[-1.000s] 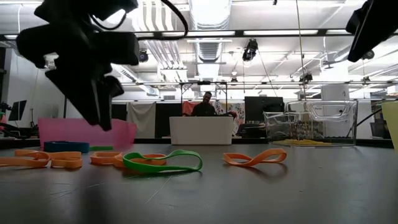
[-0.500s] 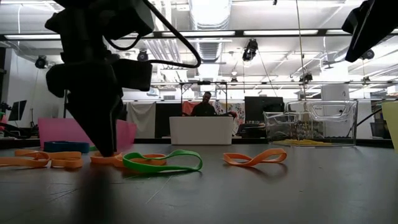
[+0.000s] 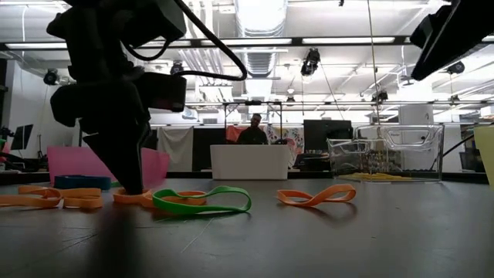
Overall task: Sort rubber bands into baskets
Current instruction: Put the orange rubber band into the white bin, then put the green rubber band into the yellow bin
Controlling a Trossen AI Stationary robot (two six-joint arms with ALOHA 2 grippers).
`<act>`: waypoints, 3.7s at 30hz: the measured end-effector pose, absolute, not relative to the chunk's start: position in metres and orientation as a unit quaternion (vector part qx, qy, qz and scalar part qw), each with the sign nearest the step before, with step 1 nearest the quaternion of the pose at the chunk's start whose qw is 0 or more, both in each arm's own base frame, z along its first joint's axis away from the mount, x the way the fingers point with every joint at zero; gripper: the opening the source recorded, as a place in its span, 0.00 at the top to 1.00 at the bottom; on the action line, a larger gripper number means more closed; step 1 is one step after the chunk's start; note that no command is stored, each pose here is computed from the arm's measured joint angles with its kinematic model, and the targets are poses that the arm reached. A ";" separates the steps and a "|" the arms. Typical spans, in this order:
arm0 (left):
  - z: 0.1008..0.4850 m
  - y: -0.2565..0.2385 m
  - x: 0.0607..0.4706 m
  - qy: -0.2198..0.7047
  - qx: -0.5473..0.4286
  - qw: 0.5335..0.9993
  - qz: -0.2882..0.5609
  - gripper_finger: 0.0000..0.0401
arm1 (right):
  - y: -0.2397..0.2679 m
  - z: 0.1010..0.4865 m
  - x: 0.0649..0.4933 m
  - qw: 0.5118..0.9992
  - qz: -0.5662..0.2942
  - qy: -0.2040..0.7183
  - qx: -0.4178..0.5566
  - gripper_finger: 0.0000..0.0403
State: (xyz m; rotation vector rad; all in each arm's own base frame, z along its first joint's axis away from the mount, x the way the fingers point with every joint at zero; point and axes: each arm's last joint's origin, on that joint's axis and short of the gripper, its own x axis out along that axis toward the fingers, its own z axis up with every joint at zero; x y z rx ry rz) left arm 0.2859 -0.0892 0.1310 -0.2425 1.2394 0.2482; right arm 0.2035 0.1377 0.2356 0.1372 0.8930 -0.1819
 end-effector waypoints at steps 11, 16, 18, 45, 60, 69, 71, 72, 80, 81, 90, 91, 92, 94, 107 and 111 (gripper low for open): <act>0.168 -0.092 0.281 0.499 -0.100 0.854 0.107 1.00 | 0.128 0.215 0.221 0.943 -0.085 0.320 0.038 0.71; 0.192 -0.090 0.281 0.437 -0.093 0.888 0.109 1.00 | 0.113 0.218 0.239 0.966 -0.082 0.244 0.037 0.70; 0.199 -0.089 0.282 0.414 -0.082 0.900 0.110 1.00 | 0.107 0.221 0.245 0.973 -0.071 0.217 0.039 0.67; 0.227 -0.070 0.302 0.270 0.011 0.952 0.145 1.00 | 0.076 0.182 0.360 0.981 -0.094 0.172 -0.004 0.59; 0.229 -0.069 0.297 0.283 0.014 0.948 0.147 0.71 | 0.073 0.194 0.357 0.970 -0.099 0.221 -0.008 0.98; 0.245 -0.063 0.278 0.300 0.018 0.941 0.156 0.57 | 0.017 0.221 0.357 0.911 -0.231 0.338 -0.051 0.98; 0.247 -0.062 0.275 0.301 0.016 0.940 0.157 0.57 | -0.007 0.234 0.363 0.902 -0.253 0.341 -0.076 0.98; 0.247 -0.062 0.274 0.307 0.016 0.938 0.158 0.57 | -0.021 0.242 0.365 0.900 -0.262 0.338 -0.084 0.98; 0.244 -0.062 0.270 0.323 0.000 0.932 0.167 0.57 | -0.150 0.265 0.364 0.930 -0.262 0.257 0.006 0.98; 0.244 -0.062 0.270 0.322 -0.002 0.932 0.168 0.57 | -0.164 0.262 0.363 0.936 -0.253 0.243 0.030 0.98; 0.242 -0.064 0.268 0.329 0.000 0.929 0.170 0.57 | -0.232 0.207 0.353 0.917 -0.254 0.245 0.185 0.96; 0.242 -0.064 0.268 0.328 0.000 0.929 0.171 0.57 | -0.233 0.204 0.354 0.916 -0.250 0.249 0.189 0.95; 0.242 -0.064 0.268 0.327 0.001 0.929 0.174 0.57 | -0.233 0.201 0.356 0.916 -0.250 0.251 0.190 0.93; 0.242 -0.063 0.268 0.324 0.005 0.928 0.184 0.57 | -0.235 0.198 0.359 0.915 -0.249 0.255 0.192 0.89; 0.233 -0.061 0.258 0.374 -0.040 0.902 0.212 0.57 | -0.217 0.220 0.351 0.906 -0.240 0.284 0.200 0.65; 0.226 -0.062 0.254 0.407 -0.070 0.890 0.192 0.57 | -0.184 0.232 0.354 0.908 -0.200 0.323 0.176 0.63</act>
